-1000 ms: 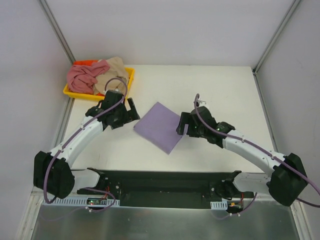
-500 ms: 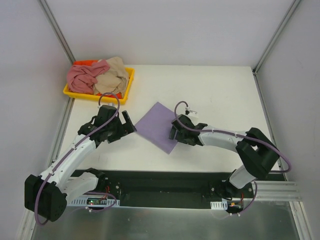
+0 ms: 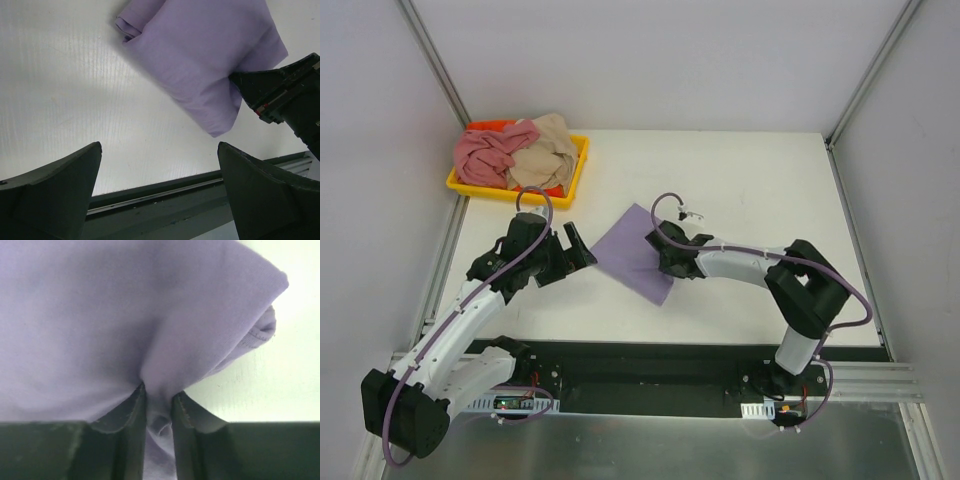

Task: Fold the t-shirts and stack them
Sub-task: Put the neatly folded tshirt into the corner of the board with the right arm

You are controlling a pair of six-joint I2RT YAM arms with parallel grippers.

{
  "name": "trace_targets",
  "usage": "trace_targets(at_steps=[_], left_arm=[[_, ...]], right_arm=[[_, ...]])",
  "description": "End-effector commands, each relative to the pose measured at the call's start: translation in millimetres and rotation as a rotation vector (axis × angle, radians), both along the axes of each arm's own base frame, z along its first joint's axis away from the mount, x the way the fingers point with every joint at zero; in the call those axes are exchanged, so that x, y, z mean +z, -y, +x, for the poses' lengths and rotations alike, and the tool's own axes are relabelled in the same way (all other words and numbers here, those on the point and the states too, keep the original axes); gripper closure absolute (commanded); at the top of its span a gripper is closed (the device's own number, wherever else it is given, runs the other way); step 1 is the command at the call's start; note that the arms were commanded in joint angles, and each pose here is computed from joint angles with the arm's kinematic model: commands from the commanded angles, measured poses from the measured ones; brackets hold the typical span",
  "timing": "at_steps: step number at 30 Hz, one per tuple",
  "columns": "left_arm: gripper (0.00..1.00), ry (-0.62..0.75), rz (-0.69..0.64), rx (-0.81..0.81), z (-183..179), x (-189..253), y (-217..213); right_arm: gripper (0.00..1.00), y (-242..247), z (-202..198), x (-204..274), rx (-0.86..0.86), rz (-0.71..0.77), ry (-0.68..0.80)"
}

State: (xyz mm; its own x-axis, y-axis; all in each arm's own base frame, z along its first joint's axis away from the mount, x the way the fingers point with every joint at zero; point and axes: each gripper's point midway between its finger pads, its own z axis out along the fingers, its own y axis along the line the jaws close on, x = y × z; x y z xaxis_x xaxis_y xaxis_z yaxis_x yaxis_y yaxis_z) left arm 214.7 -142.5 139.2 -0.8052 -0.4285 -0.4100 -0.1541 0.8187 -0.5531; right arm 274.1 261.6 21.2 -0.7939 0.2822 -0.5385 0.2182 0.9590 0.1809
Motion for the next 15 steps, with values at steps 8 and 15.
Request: trace_targets(at_steps=[8,15], left_arm=[[0.01,0.054,0.040,-0.008,6.9,6.1,-5.3],[0.01,0.086,0.136,0.089,17.0,1.3,-27.8]], right_arm=[[1.00,133.0,52.2,22.1,0.360,-0.547,-0.263],[1.00,200.3,140.9,29.6,0.294,-0.531,-0.260]])
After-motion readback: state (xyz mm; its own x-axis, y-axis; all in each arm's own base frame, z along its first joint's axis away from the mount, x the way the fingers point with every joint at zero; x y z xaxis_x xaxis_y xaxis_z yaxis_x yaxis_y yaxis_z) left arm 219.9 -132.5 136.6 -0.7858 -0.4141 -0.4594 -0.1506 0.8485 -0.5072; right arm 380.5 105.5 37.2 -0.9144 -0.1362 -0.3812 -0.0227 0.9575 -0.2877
